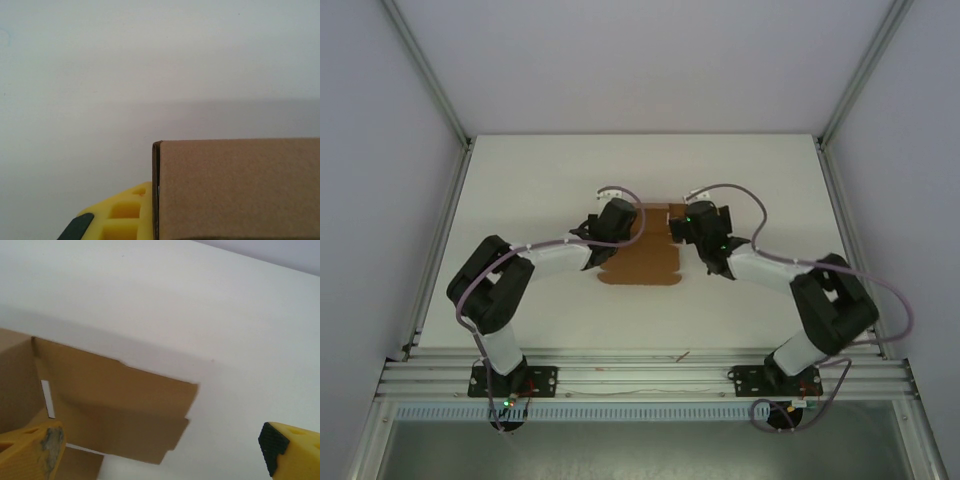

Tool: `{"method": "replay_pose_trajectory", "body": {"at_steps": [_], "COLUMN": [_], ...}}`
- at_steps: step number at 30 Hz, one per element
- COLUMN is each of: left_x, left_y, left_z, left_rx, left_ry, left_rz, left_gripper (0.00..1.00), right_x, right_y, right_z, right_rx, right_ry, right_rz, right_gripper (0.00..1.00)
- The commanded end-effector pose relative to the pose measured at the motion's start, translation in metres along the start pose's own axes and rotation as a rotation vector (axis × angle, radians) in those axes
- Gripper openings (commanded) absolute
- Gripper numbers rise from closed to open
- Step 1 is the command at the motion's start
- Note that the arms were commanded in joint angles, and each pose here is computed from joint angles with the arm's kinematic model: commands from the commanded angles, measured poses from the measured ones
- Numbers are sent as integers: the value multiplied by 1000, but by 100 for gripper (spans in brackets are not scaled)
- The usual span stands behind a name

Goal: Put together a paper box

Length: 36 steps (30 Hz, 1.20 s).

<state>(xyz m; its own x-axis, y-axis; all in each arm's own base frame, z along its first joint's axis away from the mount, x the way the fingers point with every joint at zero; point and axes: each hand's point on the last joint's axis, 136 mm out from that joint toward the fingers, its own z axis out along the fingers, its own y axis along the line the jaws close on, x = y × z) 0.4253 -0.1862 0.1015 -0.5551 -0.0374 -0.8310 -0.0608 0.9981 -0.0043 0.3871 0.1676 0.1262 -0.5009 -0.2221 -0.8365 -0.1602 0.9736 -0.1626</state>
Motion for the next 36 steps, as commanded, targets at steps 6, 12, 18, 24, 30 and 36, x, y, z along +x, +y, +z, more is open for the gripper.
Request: {"method": "replay_pose_trajectory", "body": {"at_steps": [6, 12, 18, 24, 30, 36], "left_x": [-30, -41, -50, -54, -49, -52], "left_y": [6, 15, 12, 12, 7, -3], "left_z": [-11, -22, -37, -45, -41, -40], "left_rx": [56, 108, 164, 195, 209, 256], "left_ry": [-63, -88, -110, -123, -112, -106], "left_rz": [-157, -223, -256, -268, -260, -272], "left_gripper": [0, 0, 0, 0, 0, 0], "right_x": [25, 29, 10, 0, -6, -13], "right_y": [-60, -54, -40, -33, -22, -10], "right_z": [-46, -51, -42, -27, -19, -13], "right_rx": [29, -111, -187, -203, -257, -317], "right_ry": [35, 60, 59, 54, 47, 33], "right_rz": [310, 375, 375, 362, 363, 377], "right_gripper": [100, 100, 100, 100, 100, 100]}}
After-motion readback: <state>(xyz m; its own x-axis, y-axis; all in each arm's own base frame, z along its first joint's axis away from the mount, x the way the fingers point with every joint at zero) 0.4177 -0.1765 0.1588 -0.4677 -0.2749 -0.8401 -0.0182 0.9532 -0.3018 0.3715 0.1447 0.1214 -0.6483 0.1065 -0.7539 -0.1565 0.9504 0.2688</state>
